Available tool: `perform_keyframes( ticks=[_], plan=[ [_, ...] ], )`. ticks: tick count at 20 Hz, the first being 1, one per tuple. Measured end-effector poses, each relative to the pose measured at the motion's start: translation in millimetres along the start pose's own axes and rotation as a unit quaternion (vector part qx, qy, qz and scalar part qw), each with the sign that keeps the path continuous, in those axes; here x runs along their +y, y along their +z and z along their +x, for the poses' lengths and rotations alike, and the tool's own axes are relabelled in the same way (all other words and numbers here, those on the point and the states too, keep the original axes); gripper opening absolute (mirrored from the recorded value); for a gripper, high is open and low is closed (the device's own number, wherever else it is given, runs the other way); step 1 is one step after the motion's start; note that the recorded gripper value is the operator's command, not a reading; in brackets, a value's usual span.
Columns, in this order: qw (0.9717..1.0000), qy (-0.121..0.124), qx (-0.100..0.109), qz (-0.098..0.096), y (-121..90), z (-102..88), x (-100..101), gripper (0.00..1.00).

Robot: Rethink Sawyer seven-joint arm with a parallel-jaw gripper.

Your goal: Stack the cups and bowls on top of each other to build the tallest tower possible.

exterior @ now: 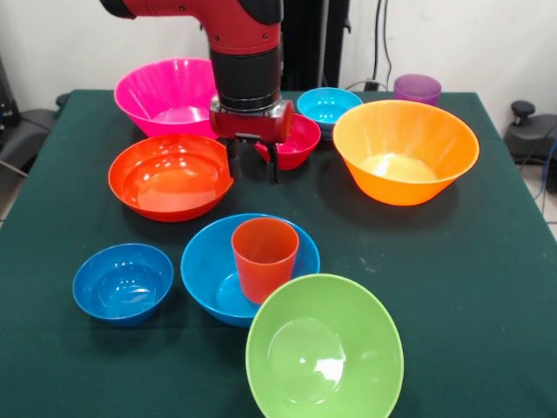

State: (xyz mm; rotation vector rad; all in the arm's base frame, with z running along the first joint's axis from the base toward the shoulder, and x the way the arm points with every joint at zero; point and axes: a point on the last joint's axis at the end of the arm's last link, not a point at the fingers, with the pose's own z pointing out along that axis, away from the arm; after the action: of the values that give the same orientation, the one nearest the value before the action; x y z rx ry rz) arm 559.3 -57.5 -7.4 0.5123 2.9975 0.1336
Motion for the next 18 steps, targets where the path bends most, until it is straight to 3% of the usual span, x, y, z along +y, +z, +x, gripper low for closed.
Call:
perform_keyframes(
  ticks=[6, 18],
  plan=[
    [1.0, 0.005, 0.004, 0.001, -5, 5.8, -7, 1.0],
    [0.9997, 0.007, -0.02, 0.008, -30, -9.3, -15, 1.0]
  ],
)
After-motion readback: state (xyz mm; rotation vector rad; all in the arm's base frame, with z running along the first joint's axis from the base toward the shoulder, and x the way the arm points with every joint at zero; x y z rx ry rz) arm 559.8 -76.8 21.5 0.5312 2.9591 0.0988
